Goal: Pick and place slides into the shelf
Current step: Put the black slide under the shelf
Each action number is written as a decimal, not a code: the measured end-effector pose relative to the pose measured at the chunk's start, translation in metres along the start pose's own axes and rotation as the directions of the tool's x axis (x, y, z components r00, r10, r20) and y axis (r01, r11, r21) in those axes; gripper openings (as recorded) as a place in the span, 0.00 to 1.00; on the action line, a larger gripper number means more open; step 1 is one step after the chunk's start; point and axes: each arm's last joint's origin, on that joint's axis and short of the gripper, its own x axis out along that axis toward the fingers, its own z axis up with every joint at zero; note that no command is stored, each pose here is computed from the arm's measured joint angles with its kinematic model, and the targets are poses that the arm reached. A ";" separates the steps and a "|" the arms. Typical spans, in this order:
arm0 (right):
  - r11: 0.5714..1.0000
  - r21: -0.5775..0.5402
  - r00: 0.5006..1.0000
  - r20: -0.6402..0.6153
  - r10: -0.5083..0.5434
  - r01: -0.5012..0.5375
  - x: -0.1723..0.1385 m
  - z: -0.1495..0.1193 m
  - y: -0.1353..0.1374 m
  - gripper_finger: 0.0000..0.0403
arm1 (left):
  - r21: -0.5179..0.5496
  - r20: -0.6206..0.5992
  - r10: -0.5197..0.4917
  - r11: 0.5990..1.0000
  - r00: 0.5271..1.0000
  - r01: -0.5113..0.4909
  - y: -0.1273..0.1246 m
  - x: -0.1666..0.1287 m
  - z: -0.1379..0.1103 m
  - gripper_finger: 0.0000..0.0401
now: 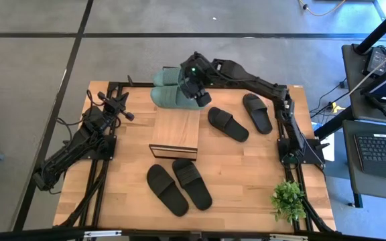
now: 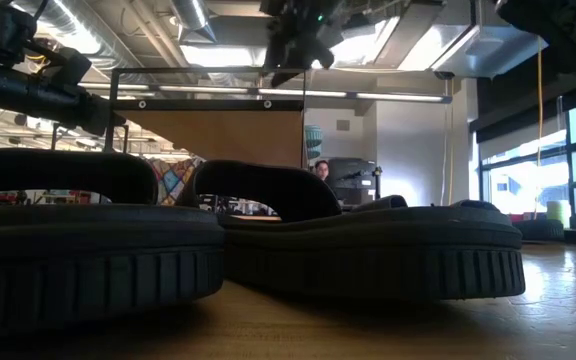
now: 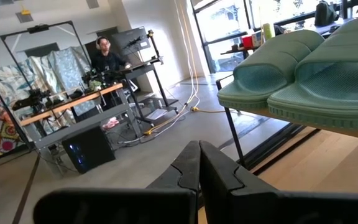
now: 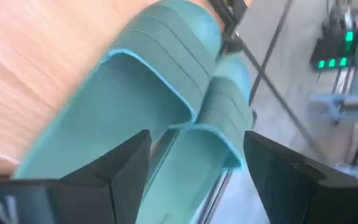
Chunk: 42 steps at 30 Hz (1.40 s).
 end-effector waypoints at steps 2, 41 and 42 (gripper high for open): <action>0.998 0.070 1.000 -0.002 0.004 -0.003 -0.008 -0.001 0.000 0.64 | 0.000 0.000 0.000 1.000 1.000 0.000 0.000 0.000 0.000 0.00; 0.841 0.540 0.918 -0.348 0.191 0.030 -0.062 0.087 0.138 0.64 | -0.011 -0.001 -0.001 1.000 1.000 0.001 0.000 0.000 0.000 0.00; 0.836 0.547 0.917 -0.349 0.191 0.034 -0.064 0.088 0.141 0.64 | -0.010 -0.001 -0.001 1.000 1.000 0.001 0.000 0.000 0.000 0.00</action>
